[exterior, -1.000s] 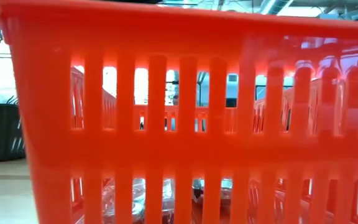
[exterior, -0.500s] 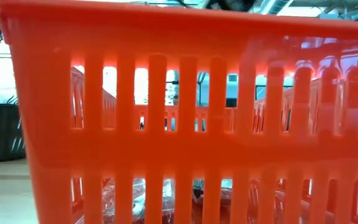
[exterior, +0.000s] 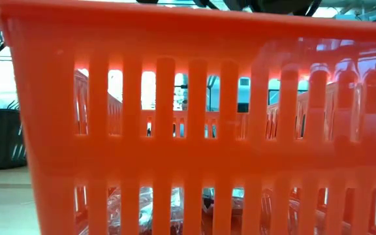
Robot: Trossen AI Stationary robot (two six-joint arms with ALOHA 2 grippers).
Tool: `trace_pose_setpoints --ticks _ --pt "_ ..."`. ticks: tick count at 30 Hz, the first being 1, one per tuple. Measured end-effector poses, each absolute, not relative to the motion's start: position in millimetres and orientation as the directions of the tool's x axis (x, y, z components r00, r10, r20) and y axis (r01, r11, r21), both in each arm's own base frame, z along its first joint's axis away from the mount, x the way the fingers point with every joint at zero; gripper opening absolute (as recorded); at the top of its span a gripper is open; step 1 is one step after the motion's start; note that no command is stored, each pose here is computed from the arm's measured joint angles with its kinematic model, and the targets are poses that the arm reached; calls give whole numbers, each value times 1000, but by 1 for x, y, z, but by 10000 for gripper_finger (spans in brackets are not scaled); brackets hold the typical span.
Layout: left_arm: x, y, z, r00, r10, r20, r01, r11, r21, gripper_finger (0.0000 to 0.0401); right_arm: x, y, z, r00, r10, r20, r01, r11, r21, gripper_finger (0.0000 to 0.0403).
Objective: Pick & Place Travel size toiletries
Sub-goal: Adjust the red bins
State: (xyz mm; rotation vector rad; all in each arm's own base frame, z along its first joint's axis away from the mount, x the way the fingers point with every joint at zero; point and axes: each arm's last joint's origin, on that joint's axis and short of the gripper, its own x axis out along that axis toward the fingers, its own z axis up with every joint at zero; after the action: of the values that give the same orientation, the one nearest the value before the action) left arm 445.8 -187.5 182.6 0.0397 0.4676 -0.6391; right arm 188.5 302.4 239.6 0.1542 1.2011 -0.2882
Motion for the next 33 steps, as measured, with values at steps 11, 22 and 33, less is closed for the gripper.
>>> trace_pose_setpoints --ticks 11,22,33 --pt "453 -169 168 717 -488 -498 541 840 -44 1 192 283 227 293 -114 -949 327 945 -13 0" --pt "455 -186 169 738 -468 -487 569 819 75 1 208 277 227 318 -88 -944 277 961 3 0" --pt "469 -185 162 748 -466 -472 571 815 101 1 214 274 227 314 -87 -946 280 960 5 0"
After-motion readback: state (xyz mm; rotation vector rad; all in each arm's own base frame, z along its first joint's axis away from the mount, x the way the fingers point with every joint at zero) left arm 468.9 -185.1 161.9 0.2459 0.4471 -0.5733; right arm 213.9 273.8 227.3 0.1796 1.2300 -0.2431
